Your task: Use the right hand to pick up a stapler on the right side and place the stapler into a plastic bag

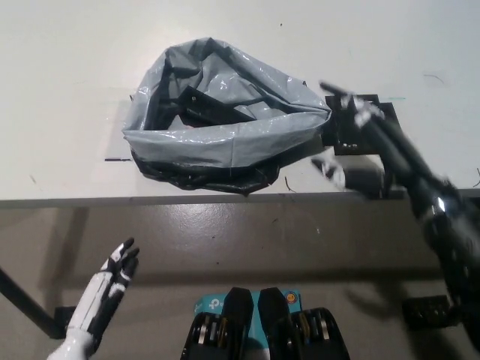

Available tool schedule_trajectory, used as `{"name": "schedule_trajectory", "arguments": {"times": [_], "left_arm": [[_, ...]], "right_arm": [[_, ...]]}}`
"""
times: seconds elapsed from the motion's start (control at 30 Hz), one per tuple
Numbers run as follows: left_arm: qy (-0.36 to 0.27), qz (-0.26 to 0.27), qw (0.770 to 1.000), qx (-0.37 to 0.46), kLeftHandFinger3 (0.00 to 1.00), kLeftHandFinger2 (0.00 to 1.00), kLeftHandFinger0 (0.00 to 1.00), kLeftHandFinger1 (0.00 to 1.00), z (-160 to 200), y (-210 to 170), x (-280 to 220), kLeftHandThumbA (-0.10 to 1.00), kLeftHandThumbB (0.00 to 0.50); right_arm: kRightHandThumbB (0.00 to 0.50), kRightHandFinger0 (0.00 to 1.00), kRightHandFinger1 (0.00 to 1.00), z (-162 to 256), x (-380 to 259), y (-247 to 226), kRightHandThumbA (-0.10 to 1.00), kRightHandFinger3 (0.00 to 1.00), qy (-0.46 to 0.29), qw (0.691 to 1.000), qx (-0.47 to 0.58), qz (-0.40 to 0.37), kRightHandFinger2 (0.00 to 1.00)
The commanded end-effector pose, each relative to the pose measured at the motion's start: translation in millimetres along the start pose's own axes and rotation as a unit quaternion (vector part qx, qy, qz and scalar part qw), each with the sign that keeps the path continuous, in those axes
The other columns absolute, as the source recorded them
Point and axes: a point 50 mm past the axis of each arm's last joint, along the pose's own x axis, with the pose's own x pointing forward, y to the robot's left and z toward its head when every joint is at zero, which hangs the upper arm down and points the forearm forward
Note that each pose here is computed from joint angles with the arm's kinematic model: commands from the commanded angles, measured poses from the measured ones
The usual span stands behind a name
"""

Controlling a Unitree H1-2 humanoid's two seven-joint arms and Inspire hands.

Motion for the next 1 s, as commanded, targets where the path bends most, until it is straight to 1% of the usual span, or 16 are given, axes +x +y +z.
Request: {"name": "schedule_trajectory", "arguments": {"times": [0.0, 0.03, 0.1, 0.13, 0.17, 0.3, 0.37, 0.5, 0.57, 0.6, 0.67, 0.73, 0.8, 0.83, 0.9, 0.97], "left_arm": [[-0.111, 0.025, 0.993, -0.035, 1.00, 1.00, 1.00, 1.00, 51.8, 23.6, 39.2, 1.00, 0.001], [-0.112, 0.022, 0.993, -0.031, 1.00, 1.00, 1.00, 1.00, 52.2, 23.1, 37.7, 1.00, 0.006], [-0.112, 0.020, 0.993, -0.030, 1.00, 1.00, 1.00, 1.00, 51.8, 22.9, 35.2, 1.00, 0.063], [-0.111, 0.022, 0.993, -0.025, 1.00, 1.00, 1.00, 1.00, 50.2, 23.4, 31.2, 1.00, 0.099], [-0.109, 0.019, 0.994, -0.026, 1.00, 1.00, 1.00, 1.00, 48.8, 23.3, 29.3, 1.00, 0.110], [-0.086, 0.010, 0.995, -0.047, 1.00, 1.00, 1.00, 1.00, 38.9, 17.0, 11.4, 1.00, 0.113], [-0.080, 0.012, 0.996, -0.047, 1.00, 1.00, 1.00, 1.00, 33.6, 15.6, 3.7, 1.00, 0.112], [-0.064, 0.019, 0.997, -0.042, 1.00, 1.00, 1.00, 1.00, 23.2, 17.9, -17.1, 1.00, 0.100], [-0.062, 0.023, 0.997, -0.041, 1.00, 1.00, 1.00, 1.00, 21.2, 18.9, -18.3, 1.00, 0.096], [-0.061, 0.023, 0.997, -0.049, 1.00, 1.00, 1.00, 1.00, 17.4, 16.9, -21.2, 1.00, 0.086], [-0.054, 0.022, 0.997, -0.050, 1.00, 1.00, 1.00, 1.00, 9.9, 14.8, -26.1, 1.00, 0.102], [-0.048, 0.020, 0.997, -0.060, 1.00, 1.00, 1.00, 1.00, 4.0, 12.0, -29.2, 1.00, 0.102], [-0.038, 0.017, 0.997, -0.071, 1.00, 1.00, 1.00, 1.00, 1.2, 11.1, -31.1, 1.00, 0.084], [-0.032, 0.016, 0.997, -0.075, 1.00, 1.00, 1.00, 1.00, 0.4, 10.1, -32.8, 1.00, 0.092], [-0.027, 0.018, 0.996, -0.081, 1.00, 1.00, 1.00, 1.00, 0.3, 7.3, -33.6, 1.00, 0.078], [-0.025, 0.018, 0.996, -0.083, 1.00, 1.00, 1.00, 1.00, -0.9, 3.6, -37.0, 1.00, 0.067]], "right_arm": [[0.197, 1.00, 1.00, 138.6, -128.0, -46.4, 0.77, 1.00, -0.311, 0.904, 0.154, -0.251, 1.00], [0.205, 1.00, 1.00, 122.8, -126.9, -37.6, 0.85, 1.00, -0.267, 0.916, 0.170, -0.245, 1.00], [0.179, 1.00, 1.00, 90.2, -123.0, -19.0, 0.88, 1.00, -0.204, 0.924, 0.230, -0.227, 1.00], [0.163, 1.00, 1.00, 61.2, -117.9, 0.1, 0.90, 1.00, -0.156, 0.922, 0.278, -0.218, 1.00], [0.126, 1.00, 1.00, 46.2, -113.6, 6.6, 0.93, 1.00, -0.138, 0.925, 0.280, -0.216, 1.00], [0.116, 1.00, 1.00, 12.1, -112.6, 28.0, 0.94, 1.00, -0.062, 0.928, 0.295, -0.219, 1.00], [0.070, 1.00, 1.00, -7.5, -109.7, 41.5, 0.95, 1.00, -0.028, 0.933, 0.290, -0.212, 1.00], [0.077, 1.00, 1.00, -43.7, -112.1, 83.4, 0.93, 1.00, 0.069, 0.934, 0.289, -0.197, 1.00], [0.098, 1.00, 1.00, -56.4, -112.2, 95.9, 0.94, 1.00, 0.090, 0.937, 0.280, -0.189, 1.00], [0.132, 1.00, 1.00, -64.8, -116.7, 105.7, 0.94, 1.00, 0.107, 0.936, 0.285, -0.179, 1.00], [0.160, 1.00, 1.00, -69.2, -127.0, 116.7, 0.96, 1.00, 0.121, 0.935, 0.289, -0.167, 1.00], [0.154, 1.00, 1.00, -67.8, -134.8, 121.0, 0.96, 1.00, 0.130, 0.932, 0.295, -0.164, 1.00], [0.167, 1.00, 1.00, -62.3, -139.2, 123.1, 0.96, 1.00, 0.129, 0.930, 0.301, -0.166, 1.00], [0.161, 1.00, 1.00, -61.5, -141.8, 124.0, 0.96, 1.00, 0.130, 0.929, 0.303, -0.167, 1.00], [0.146, 1.00, 1.00, -61.6, -146.1, 124.8, 0.94, 1.00, 0.129, 0.927, 0.308, -0.168, 1.00], [0.160, 1.00, 1.00, -61.4, -154.4, 126.6, 0.94, 1.00, 0.137, 0.927, 0.309, -0.164, 1.00]]}}
